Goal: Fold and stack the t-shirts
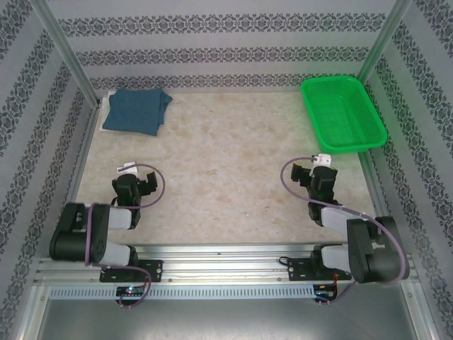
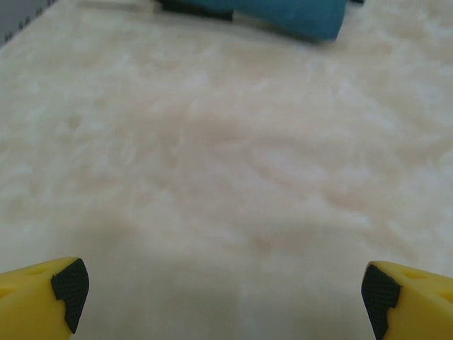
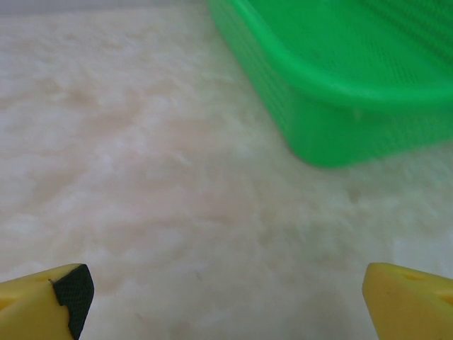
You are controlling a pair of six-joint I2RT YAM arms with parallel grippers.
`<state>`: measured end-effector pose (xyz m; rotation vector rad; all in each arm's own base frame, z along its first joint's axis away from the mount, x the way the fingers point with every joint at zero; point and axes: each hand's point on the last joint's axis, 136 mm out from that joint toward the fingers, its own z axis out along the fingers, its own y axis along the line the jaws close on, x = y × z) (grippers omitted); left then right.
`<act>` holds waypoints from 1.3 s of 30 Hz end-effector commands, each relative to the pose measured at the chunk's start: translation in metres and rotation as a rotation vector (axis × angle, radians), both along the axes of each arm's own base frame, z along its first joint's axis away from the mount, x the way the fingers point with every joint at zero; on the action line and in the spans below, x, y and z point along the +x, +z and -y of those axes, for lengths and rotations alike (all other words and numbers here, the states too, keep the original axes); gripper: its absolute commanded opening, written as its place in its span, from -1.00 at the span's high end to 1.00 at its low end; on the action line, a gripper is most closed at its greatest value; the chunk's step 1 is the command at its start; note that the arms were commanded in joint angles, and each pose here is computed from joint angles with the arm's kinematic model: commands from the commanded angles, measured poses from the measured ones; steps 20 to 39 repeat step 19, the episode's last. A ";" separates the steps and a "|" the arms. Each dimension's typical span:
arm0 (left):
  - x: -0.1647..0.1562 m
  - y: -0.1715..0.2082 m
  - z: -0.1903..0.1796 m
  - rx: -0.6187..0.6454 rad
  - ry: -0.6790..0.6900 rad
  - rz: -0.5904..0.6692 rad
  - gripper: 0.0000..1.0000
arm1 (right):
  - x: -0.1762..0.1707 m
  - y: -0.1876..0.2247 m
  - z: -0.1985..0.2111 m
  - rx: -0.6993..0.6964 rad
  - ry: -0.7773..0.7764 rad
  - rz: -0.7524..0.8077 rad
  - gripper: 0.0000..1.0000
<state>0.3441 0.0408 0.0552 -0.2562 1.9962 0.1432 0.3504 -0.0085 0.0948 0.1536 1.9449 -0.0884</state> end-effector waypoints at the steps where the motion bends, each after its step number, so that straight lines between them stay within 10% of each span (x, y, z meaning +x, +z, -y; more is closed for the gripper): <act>1: 0.039 0.043 0.019 0.067 -0.122 0.220 -0.99 | 0.020 0.022 -0.001 -0.090 -0.004 0.174 -0.96; 6: 0.052 0.030 0.018 0.022 -0.130 0.059 -1.00 | 0.041 0.011 0.017 -0.035 -0.074 0.094 -0.96; 39: 0.053 0.033 0.017 0.028 -0.127 0.100 -1.00 | 0.040 0.013 0.016 -0.030 -0.054 0.088 -0.96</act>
